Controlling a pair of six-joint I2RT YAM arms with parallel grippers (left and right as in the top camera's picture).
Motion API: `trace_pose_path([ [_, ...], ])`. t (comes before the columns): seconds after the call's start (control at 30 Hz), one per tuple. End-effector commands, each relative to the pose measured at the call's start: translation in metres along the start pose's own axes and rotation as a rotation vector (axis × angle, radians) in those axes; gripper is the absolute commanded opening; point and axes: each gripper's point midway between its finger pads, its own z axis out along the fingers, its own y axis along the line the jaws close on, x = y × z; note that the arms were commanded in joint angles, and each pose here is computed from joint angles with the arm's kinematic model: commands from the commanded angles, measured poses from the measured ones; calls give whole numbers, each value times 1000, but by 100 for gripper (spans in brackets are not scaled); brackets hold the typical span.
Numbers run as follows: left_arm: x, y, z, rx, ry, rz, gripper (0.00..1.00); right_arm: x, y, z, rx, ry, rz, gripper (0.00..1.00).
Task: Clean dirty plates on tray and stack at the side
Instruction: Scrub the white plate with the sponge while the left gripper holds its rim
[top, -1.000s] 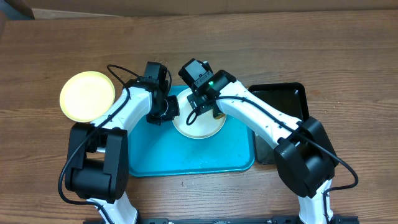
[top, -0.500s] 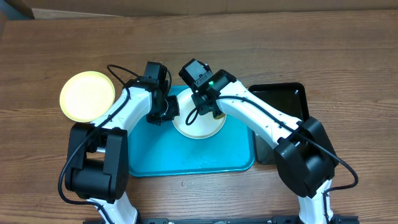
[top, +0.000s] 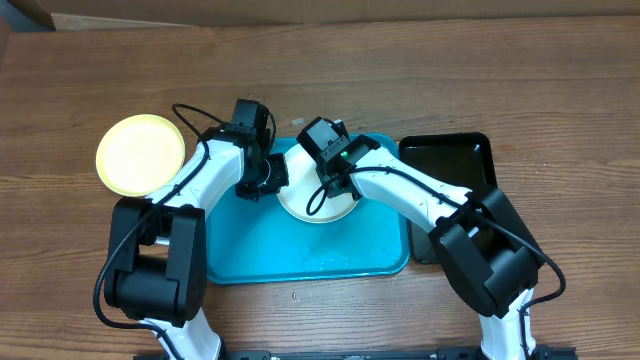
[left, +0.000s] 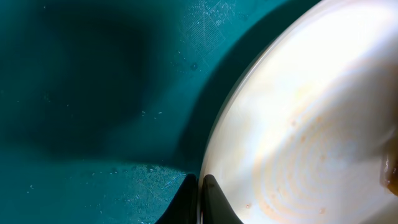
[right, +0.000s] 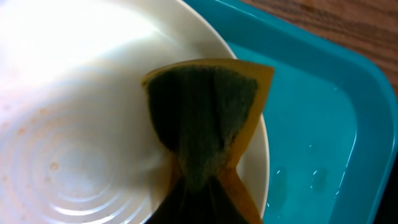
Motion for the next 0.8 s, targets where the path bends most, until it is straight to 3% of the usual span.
trace_pose_path([
  [0.0,0,-3,2,1,3,26,4,6,-3,6,17,13,-1,8],
  [0.37,0,-3,2,0,6,25,4,14,15,5,-95,62,8,10],
  [0.77,1,-3,2,0,6,25,4,17,7,13,-390,202,276,8],
])
